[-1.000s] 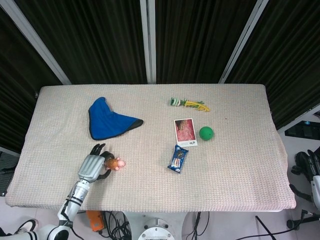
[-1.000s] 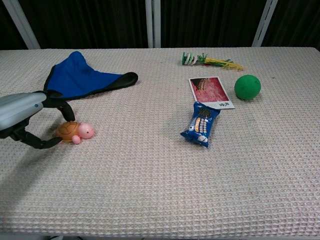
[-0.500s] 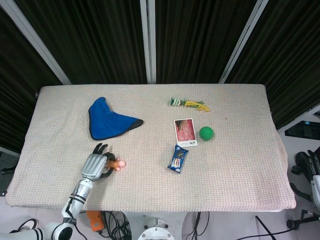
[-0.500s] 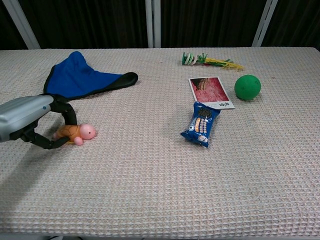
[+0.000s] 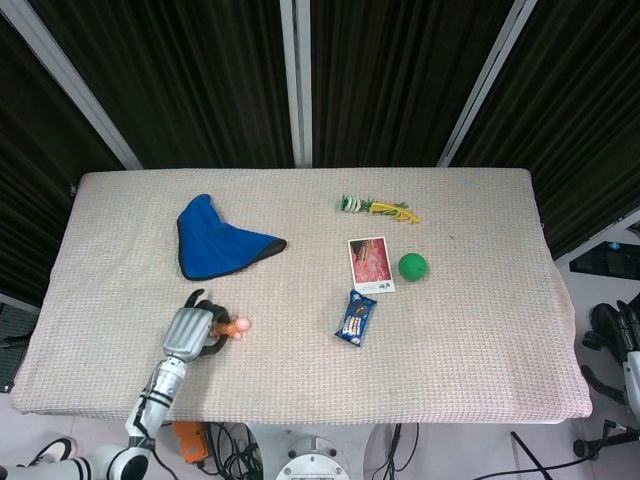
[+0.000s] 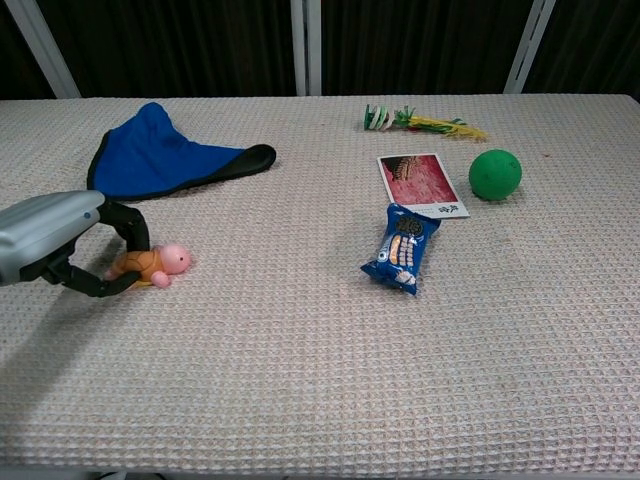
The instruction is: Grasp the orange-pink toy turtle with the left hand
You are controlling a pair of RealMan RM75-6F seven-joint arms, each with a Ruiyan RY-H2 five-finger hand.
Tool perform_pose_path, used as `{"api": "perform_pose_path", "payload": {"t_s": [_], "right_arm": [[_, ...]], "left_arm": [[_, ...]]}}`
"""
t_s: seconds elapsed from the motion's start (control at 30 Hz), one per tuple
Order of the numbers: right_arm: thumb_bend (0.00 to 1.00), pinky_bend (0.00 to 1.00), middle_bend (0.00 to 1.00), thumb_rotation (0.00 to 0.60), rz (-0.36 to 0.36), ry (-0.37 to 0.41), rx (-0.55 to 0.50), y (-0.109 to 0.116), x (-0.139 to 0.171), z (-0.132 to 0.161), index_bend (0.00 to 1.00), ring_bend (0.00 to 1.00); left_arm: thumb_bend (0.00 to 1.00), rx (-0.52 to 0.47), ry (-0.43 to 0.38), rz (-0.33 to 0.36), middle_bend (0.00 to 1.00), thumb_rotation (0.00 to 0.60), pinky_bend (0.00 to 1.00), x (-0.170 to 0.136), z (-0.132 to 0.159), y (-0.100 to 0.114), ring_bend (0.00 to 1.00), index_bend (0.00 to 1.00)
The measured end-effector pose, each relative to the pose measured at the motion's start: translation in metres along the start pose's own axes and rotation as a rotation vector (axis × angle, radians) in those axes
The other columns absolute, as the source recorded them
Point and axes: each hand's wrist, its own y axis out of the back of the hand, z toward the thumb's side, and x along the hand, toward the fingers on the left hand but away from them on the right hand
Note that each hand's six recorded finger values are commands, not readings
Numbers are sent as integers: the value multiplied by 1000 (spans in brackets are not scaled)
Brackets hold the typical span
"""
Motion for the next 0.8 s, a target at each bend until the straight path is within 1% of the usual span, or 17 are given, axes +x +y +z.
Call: {"api": "perform_pose_path", "payload": {"t_s": [0.1, 0.23, 0.33, 0.43, 0.5, 0.6, 0.73, 0.8], "right_arm": [[151, 0, 0, 600, 5, 3, -1, -1, 1, 1, 0, 0], [152, 0, 0, 600, 12, 10, 0, -3, 1, 3, 0, 0], [152, 0, 0, 600, 12, 7, 0, -3, 0, 2, 0, 0], [152, 0, 0, 600, 14, 4, 0, -3, 0, 2, 0, 0], [153, 0, 0, 600, 17, 2, 0, -4, 0, 1, 0, 0], [153, 0, 0, 600, 21, -2, 2, -5, -1, 0, 0, 0], [153, 0, 0, 600, 24, -8, 4, -6, -2, -2, 0, 0], [153, 0, 0, 600, 26, -11, 3, -6, -3, -3, 0, 0]], "left_arm": [[276, -19, -12, -14, 230, 600, 65, -2, 1, 4, 41, 255], [275, -31, -27, -8, 219, 600, 68, -2, 4, 8, 34, 252], [275, -31, -28, -12, 232, 600, 67, -3, 3, 8, 34, 250], [280, -33, -22, -21, 289, 600, 69, -2, 2, 6, 37, 280], [298, -35, -19, -22, 353, 600, 76, -1, 2, 5, 65, 327], [336, -47, -15, -8, 476, 600, 108, 2, 3, 5, 153, 451], [373, -59, -10, 6, 589, 600, 127, 7, 2, 2, 242, 574], [388, -58, -3, 9, 659, 600, 147, 9, 0, 0, 300, 652]]}}
